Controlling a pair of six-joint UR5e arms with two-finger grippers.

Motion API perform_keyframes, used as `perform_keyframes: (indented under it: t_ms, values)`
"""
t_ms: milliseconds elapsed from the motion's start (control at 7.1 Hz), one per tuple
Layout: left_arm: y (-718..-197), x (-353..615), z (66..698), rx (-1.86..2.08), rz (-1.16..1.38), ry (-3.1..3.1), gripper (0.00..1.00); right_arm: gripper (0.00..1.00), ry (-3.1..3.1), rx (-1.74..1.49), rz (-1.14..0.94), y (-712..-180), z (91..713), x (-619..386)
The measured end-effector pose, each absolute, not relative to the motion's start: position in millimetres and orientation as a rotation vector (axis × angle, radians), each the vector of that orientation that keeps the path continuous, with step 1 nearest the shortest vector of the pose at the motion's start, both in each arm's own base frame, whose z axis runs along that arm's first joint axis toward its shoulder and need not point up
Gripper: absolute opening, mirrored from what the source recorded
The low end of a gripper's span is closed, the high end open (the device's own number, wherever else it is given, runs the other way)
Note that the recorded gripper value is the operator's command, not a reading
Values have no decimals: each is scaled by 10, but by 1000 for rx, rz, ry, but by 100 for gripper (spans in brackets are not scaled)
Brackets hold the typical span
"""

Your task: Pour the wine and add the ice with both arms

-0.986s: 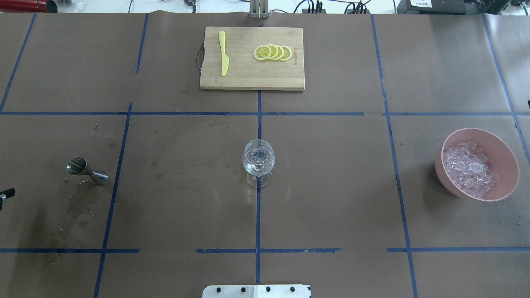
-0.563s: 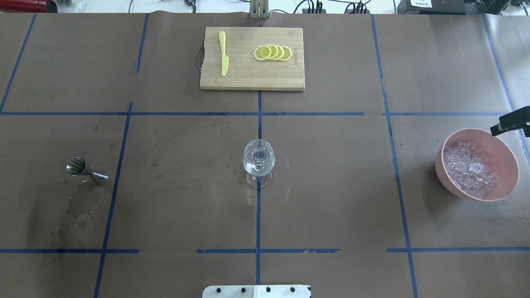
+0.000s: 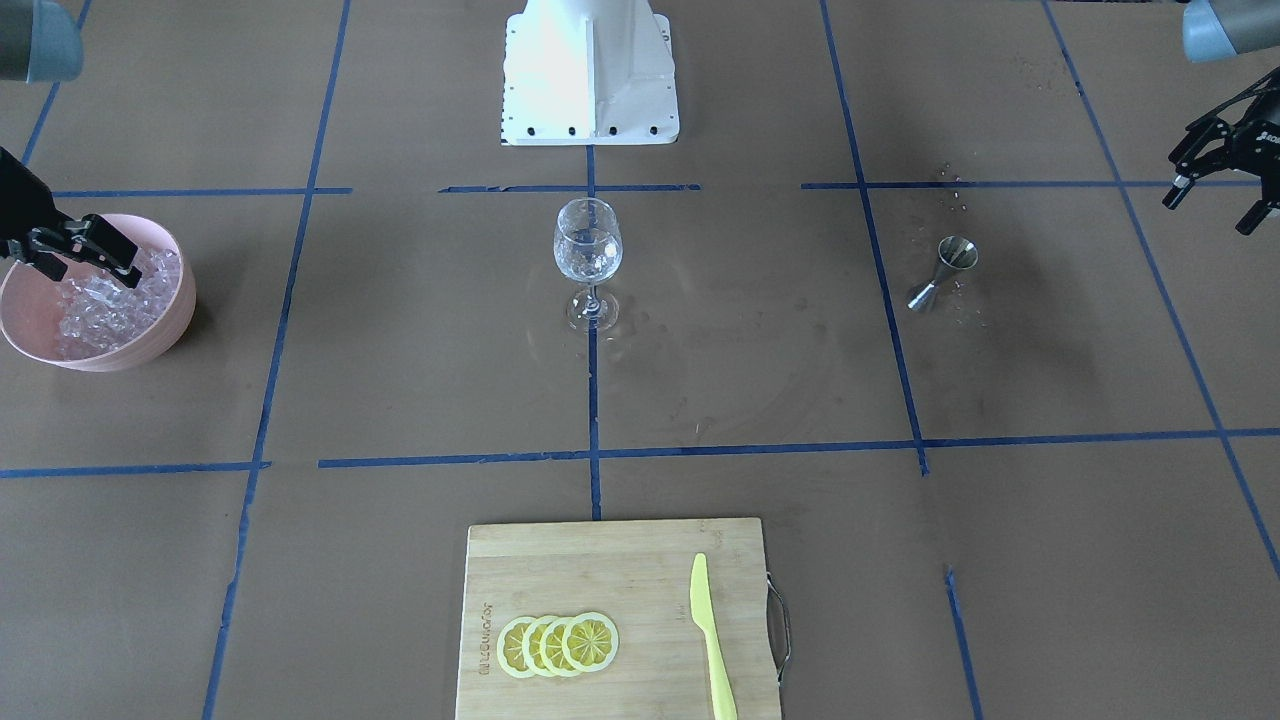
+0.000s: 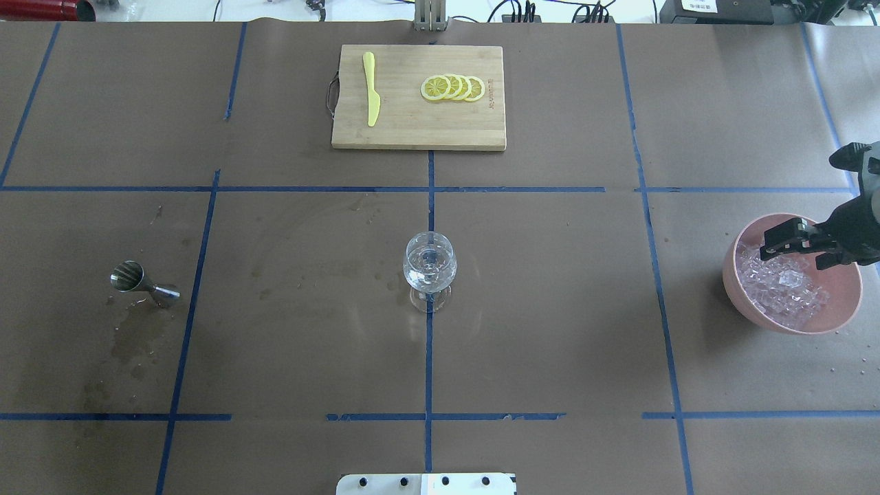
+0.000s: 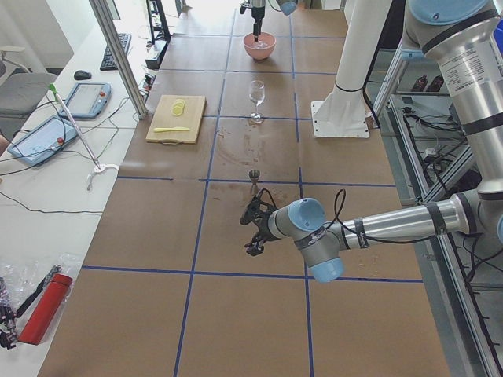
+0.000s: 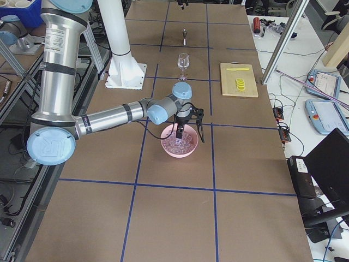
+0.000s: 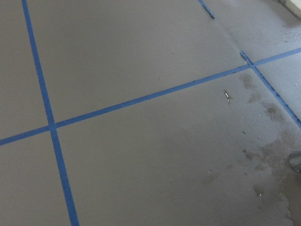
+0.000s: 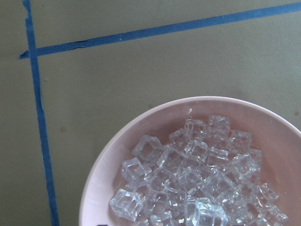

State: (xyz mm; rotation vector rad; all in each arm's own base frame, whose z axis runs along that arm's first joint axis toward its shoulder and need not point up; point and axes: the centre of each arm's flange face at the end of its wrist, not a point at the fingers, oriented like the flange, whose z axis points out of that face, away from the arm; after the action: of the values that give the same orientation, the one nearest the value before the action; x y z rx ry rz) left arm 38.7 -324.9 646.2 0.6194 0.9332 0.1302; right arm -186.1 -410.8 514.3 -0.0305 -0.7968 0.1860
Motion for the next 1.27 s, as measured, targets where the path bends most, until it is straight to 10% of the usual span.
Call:
perform_keyframes:
  t_ms: [704,986,1268]
  values:
    - [-3236,363,6475,622,125,932,100,73,-725,-78,215,-3929,5547,-1911]
    - [-3227,339,6475,628,122,931,100,0,-716,-90,209,-3910,5606,-1954]
    - [-3223,266,6465,649,107,927,100,0,-716,-89,197,-3918,5617,-1989]
